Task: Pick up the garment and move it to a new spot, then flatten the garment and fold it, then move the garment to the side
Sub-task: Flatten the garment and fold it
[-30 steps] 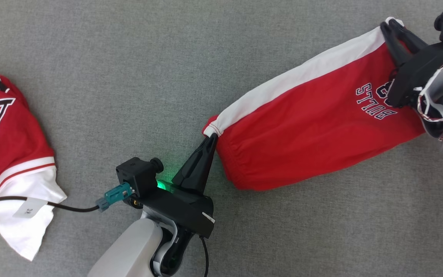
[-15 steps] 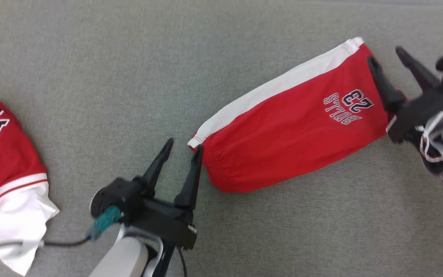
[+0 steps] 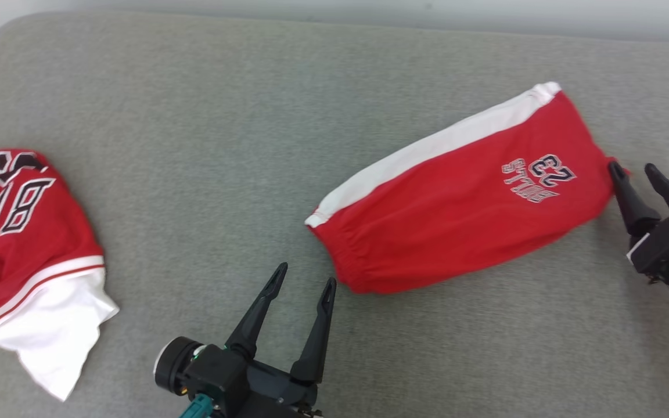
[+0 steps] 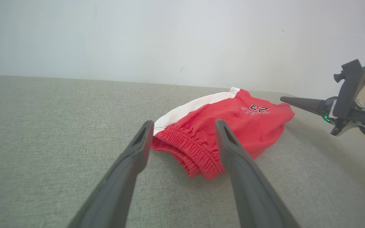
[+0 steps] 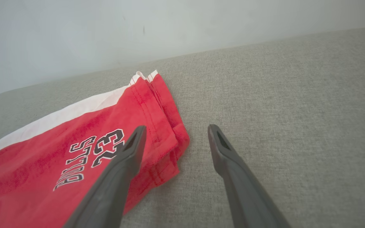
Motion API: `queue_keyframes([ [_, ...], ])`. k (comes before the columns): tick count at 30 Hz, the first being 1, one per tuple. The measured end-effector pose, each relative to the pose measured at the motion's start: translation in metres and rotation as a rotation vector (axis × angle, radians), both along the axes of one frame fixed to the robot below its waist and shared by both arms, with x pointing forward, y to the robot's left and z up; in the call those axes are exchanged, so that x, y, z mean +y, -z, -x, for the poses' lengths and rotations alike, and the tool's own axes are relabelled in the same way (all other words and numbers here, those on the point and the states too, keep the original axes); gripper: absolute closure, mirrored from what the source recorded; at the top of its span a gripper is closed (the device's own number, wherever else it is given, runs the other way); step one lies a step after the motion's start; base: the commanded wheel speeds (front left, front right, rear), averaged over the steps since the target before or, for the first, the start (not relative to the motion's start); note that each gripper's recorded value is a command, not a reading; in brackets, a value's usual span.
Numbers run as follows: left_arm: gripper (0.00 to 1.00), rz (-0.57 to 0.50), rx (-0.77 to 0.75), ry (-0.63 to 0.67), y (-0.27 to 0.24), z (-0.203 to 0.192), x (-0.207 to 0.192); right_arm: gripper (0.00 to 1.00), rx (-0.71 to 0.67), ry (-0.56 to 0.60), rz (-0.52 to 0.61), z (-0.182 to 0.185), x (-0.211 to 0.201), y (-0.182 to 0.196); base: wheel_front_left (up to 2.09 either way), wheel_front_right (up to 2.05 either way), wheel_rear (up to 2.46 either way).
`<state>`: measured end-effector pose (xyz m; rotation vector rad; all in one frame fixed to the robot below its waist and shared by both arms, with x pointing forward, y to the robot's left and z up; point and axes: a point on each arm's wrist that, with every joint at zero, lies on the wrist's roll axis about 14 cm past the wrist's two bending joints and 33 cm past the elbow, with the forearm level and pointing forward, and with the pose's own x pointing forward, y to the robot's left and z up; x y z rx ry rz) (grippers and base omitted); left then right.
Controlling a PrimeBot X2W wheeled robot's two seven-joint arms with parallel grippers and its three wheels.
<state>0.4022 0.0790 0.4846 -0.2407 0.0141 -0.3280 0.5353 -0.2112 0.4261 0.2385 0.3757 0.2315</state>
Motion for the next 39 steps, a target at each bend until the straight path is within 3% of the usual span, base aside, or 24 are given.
queue_keyframes([
  [11, 0.0, -0.027, 0.014, -0.075, 0.005, 0.008, 0.023, 0.0, 0.126, 0.023, -0.038, -0.018, 0.018, 0.037, 0.0, 0.0, 0.0],
  [12, 0.0, -0.032, 0.014, -0.084, 0.005, 0.008, 0.026, 0.33, 0.13, 0.021, -0.039, -0.019, 0.02, 0.038, 0.0, 0.0, 0.0],
  [13, 0.0, -0.034, 0.015, -0.09, 0.005, 0.009, 0.028, 0.79, 0.133, 0.02, -0.042, -0.019, 0.022, 0.04, 0.0, 0.0, 0.0],
  [14, 0.0, -0.037, 0.014, -0.093, 0.005, 0.009, 0.029, 1.0, 0.134, 0.017, -0.042, -0.019, 0.023, 0.04, 0.0, 0.0, 0.0],
  [23, 0.0, -0.044, 0.004, -0.07, 0.004, 0.013, 0.022, 1.0, 0.092, 0.08, -0.122, -0.001, 0.016, 0.03, 0.0, 0.0, 0.0],
  [39, 0.0, -0.021, -0.023, 0.045, -0.003, 0.017, -0.013, 1.0, 0.03, 0.353, -0.201, 0.077, -0.074, 0.013, 0.0, 0.0, 0.0],
])
